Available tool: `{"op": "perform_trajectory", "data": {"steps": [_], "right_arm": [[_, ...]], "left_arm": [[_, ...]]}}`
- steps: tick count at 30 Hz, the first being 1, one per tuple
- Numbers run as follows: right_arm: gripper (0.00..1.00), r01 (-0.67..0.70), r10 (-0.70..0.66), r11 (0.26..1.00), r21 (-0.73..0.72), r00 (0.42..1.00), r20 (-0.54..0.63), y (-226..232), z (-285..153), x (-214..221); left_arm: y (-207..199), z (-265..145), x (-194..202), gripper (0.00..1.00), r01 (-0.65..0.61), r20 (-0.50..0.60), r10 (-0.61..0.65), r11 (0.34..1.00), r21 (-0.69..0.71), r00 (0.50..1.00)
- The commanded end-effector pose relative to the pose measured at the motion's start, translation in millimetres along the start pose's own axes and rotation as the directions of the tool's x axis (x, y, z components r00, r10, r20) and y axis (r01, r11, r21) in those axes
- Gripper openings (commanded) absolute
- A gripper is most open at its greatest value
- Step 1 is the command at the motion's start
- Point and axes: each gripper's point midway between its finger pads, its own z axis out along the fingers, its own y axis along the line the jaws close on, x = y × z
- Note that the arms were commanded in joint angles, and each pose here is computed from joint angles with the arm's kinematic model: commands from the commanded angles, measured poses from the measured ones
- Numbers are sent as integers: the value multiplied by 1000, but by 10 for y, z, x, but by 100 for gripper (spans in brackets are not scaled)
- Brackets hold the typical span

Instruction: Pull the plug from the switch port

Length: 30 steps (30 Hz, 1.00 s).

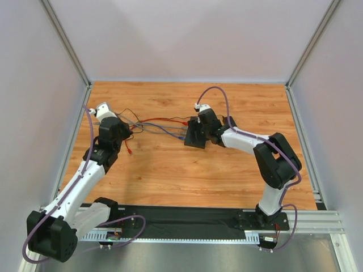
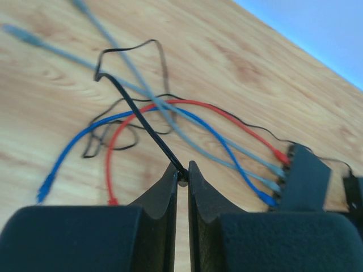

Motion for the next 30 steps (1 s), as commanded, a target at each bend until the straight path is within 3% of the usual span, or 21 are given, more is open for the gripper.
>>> {"op": "perform_trajectory", "data": {"steps": [1, 5, 7, 8, 13, 14, 16, 17, 21, 25, 30], "right_arm": [[79, -92, 92, 996, -7, 980, 178, -41, -191, -448], [79, -110, 110, 994, -13, 971, 213, -67, -234, -492], [79, -118, 118, 993, -13, 969, 218, -84, -237, -506], [79, -121, 121, 993, -13, 968, 218, -83, -237, -506], [79, -120, 121, 993, -15, 971, 208, -83, -207, -485], [79, -120, 120, 993, -14, 971, 206, -83, -204, -483], [79, -118, 119, 993, -15, 972, 203, -79, -192, -478], [79, -117, 118, 993, -16, 973, 199, -77, -189, -472], [79, -124, 124, 992, -10, 976, 181, -78, -156, -449], [79, -125, 122, 992, 14, 983, 140, -101, -103, -393], [78, -136, 132, 990, 38, 986, 106, -129, -27, -352]], "left_arm": [[587, -96, -93, 0, 49, 65, -34, 967, -249, 997], [1050, -139, 23, 5, 128, 71, -109, 919, -374, 991], [1190, -129, 113, 17, 213, 91, -193, 895, -393, 977], [1415, -125, 273, 18, 250, 89, -235, 865, -436, 968], [1751, -88, 571, 27, 414, 140, -397, 781, -467, 907], [1739, -94, 561, 47, 406, 134, -392, 785, -469, 910], [1652, -79, 447, 69, 380, 117, -368, 812, -442, 922], [1623, -87, 420, 76, 363, 102, -356, 822, -439, 929], [1294, -91, 200, 76, 279, 62, -275, 893, -352, 959], [592, -109, 155, 72, 202, 45, -198, 970, -133, 979], [-103, -29, 396, 61, 387, -82, -379, 911, 145, 922]]}}
